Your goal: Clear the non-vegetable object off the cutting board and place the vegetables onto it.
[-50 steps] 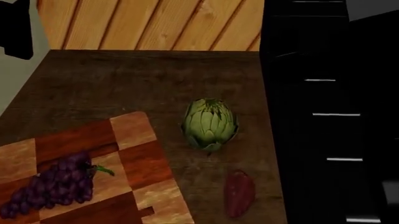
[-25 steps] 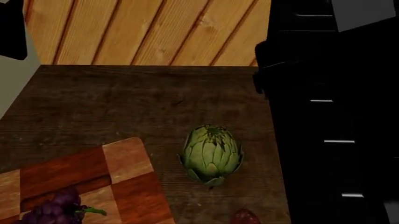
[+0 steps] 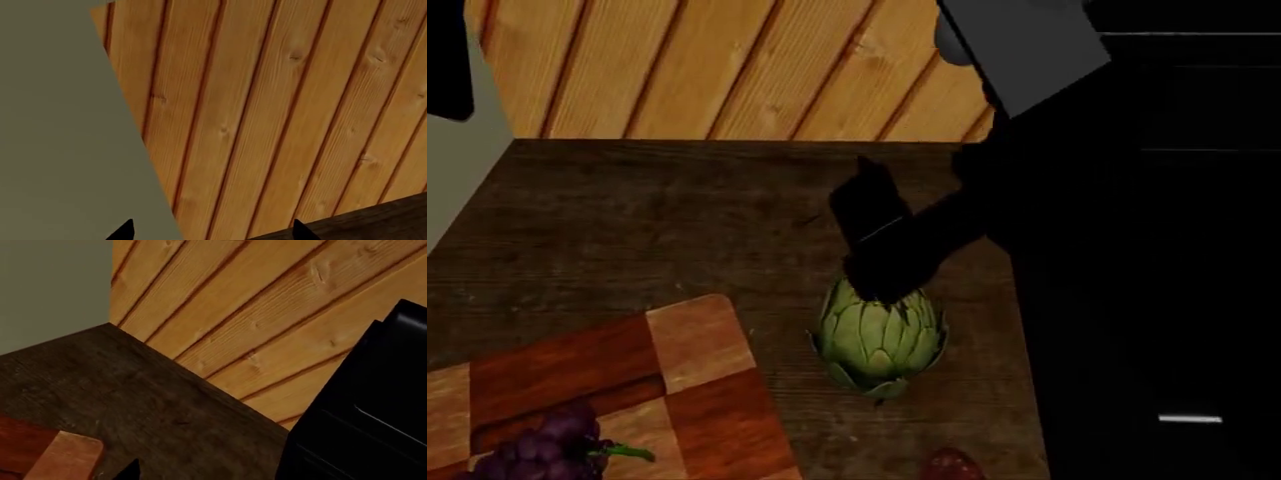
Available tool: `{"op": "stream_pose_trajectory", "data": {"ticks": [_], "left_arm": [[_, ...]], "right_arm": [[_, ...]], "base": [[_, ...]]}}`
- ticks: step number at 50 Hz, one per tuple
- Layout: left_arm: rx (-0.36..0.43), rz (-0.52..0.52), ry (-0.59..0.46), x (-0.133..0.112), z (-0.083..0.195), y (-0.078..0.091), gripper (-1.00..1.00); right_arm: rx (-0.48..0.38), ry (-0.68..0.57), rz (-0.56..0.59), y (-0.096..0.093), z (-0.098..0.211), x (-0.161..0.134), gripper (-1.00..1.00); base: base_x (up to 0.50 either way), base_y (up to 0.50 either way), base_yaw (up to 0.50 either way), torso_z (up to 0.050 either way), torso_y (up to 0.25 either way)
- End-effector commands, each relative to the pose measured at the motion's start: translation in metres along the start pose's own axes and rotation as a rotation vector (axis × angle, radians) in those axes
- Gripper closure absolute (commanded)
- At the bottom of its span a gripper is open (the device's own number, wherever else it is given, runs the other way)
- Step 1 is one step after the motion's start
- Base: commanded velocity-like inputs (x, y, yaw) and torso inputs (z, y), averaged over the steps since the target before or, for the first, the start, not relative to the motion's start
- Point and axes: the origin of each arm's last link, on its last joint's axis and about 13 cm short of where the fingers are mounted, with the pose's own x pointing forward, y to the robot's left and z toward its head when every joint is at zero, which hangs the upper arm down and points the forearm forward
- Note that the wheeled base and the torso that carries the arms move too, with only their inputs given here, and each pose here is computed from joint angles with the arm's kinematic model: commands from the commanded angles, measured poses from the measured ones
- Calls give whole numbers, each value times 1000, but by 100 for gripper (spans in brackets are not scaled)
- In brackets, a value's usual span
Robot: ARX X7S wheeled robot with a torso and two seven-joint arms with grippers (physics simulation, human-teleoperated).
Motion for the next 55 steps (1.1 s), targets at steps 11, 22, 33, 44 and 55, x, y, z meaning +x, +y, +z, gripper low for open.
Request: {"op": "stream_pose_trajectory", "data": {"ticks": [11, 22, 33, 44, 55], "left_arm": [[-26, -37, -24, 1, 1, 0, -100], [-28, -21, -25, -2, 0, 4, -100], [-23, -10, -28, -5, 1, 4, -100], [-16, -1, -36, -5, 6, 7, -100], [-10, 10, -37, -6, 5, 9, -100]], "right_arm": [[-37, -1, 279, 42, 12, -2, -100], [-50, 5, 393, 65, 13, 0, -100], [-84, 21, 504, 89, 11, 4, -100], [-111, 24, 595, 105, 16, 6, -100], [-133, 46, 650, 120, 11, 20, -100]], "base": [[0, 0, 0, 0, 0], [0, 0, 0, 0, 0], [0, 0, 0, 0, 0], [0, 0, 0, 0, 0], [0, 0, 0, 0, 0]]}}
